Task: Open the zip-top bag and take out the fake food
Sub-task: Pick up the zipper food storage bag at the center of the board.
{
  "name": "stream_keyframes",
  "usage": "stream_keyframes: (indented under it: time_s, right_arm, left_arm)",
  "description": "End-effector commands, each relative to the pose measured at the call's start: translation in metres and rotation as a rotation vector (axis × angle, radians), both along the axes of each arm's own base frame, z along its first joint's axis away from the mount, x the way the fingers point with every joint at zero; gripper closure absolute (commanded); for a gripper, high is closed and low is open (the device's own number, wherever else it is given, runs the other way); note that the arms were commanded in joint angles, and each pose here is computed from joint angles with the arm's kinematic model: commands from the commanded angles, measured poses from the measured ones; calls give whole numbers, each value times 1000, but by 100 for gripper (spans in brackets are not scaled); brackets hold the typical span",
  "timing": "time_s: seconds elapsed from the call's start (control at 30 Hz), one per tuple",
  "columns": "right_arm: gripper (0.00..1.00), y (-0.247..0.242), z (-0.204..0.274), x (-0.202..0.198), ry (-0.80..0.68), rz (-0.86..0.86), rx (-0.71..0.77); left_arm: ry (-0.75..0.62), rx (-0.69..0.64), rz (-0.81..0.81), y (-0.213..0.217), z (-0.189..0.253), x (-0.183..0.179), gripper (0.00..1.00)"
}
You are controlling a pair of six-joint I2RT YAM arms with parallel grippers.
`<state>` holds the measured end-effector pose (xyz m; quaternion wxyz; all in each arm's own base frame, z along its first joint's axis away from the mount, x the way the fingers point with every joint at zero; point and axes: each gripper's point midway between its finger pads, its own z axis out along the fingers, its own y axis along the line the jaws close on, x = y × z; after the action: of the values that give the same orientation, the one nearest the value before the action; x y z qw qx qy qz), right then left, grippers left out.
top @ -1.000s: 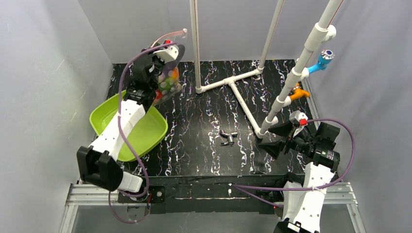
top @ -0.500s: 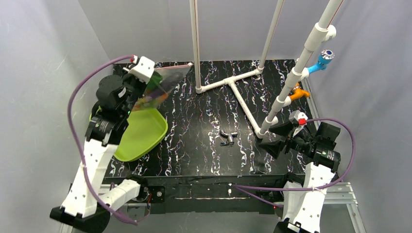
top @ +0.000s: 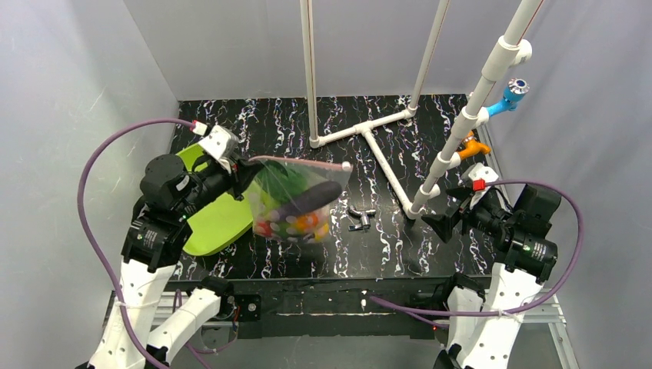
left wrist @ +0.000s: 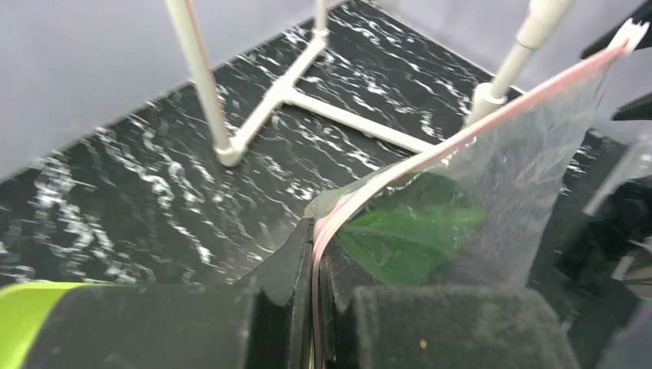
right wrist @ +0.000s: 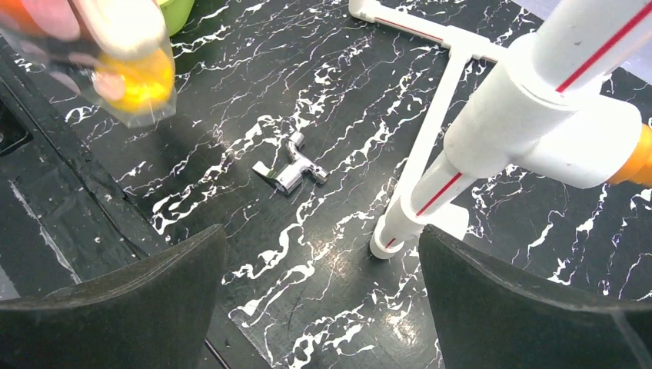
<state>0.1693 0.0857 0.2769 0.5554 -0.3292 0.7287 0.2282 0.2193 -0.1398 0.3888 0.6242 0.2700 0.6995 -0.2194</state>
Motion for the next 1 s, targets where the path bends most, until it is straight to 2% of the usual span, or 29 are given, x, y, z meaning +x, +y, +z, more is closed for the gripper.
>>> stream_keyframes:
  time_s: [0.0,0.07,0.23,0.53,0.77,0.97]
  right_arm:
    - [0,5,8,-6,23,15,23]
    - [0,8,9,-8,27,31,46]
    - [0,33,11,-35,-7,201,113]
    - [0,50,-23,-62,-54,429,17]
    - [1,63,-39,-65,53,585,5]
    - [0,82,-39,-53,64,694,-116]
  left_arm:
    - [86,-162,-110,-23,-4,-18,100]
    - [107,-187,-115,-25,-13,-19,100]
    - [157,-219,-130,-31,-33,-18,100]
    - [240,-257,-166,-41,-48,-18,100]
    - [308,-304,-206,-52,-57,-19,100]
    - [351,-348,-234,-64,-59,-16,100]
